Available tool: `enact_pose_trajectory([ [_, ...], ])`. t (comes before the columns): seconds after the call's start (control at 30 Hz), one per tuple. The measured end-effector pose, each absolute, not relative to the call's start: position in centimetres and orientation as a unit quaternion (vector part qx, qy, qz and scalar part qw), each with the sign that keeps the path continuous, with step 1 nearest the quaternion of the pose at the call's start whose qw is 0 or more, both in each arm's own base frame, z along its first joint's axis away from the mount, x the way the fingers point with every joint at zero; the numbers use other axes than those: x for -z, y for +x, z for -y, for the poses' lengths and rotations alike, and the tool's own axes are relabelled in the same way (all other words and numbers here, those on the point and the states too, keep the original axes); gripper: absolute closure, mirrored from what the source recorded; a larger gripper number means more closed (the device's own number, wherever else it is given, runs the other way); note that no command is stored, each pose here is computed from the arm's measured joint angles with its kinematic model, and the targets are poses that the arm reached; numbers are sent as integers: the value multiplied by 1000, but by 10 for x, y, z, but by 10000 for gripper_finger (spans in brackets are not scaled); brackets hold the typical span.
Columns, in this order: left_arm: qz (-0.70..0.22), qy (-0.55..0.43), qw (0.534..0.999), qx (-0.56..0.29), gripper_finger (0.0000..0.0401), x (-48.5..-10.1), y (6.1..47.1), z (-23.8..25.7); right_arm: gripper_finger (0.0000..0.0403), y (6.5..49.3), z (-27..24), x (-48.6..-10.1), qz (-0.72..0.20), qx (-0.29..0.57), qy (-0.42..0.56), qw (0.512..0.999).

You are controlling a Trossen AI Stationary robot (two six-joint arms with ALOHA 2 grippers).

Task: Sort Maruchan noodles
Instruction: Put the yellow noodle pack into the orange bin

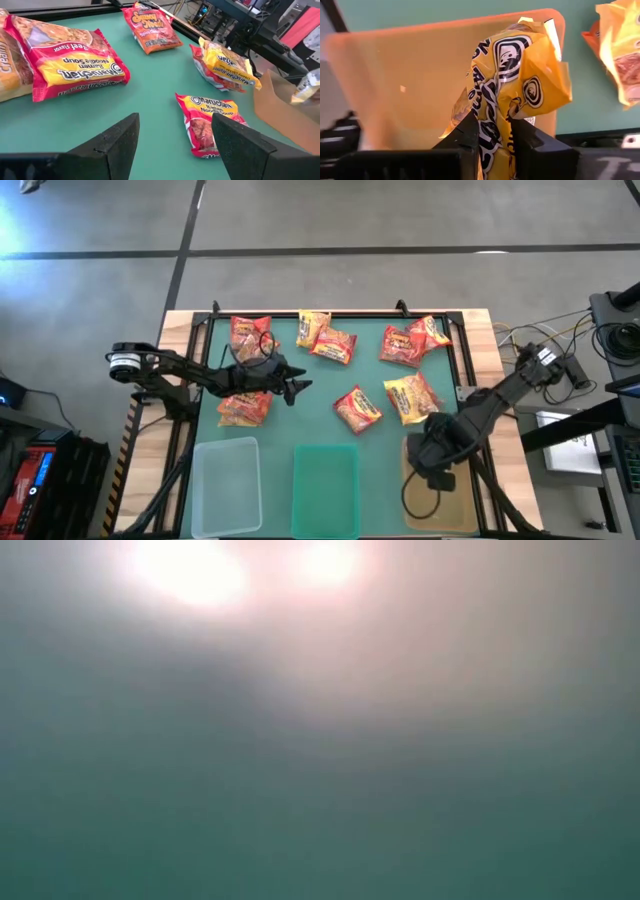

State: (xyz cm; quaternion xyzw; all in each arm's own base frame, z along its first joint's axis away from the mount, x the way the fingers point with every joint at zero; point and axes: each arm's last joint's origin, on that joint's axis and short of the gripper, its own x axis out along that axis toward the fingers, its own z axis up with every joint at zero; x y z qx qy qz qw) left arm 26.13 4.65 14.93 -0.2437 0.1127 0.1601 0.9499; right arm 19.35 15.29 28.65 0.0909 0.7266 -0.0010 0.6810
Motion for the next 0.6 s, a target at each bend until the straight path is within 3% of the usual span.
enact_pose_trajectory([
  [0.43,-113,-243,950,-160,168,-149,261,-47,315,206,-168,-250,-763,-31,-6,645],
  [0.6,-113,-242,950,-161,168,-149,261,-47,315,201,-162,-242,-792,7,-17,611],
])
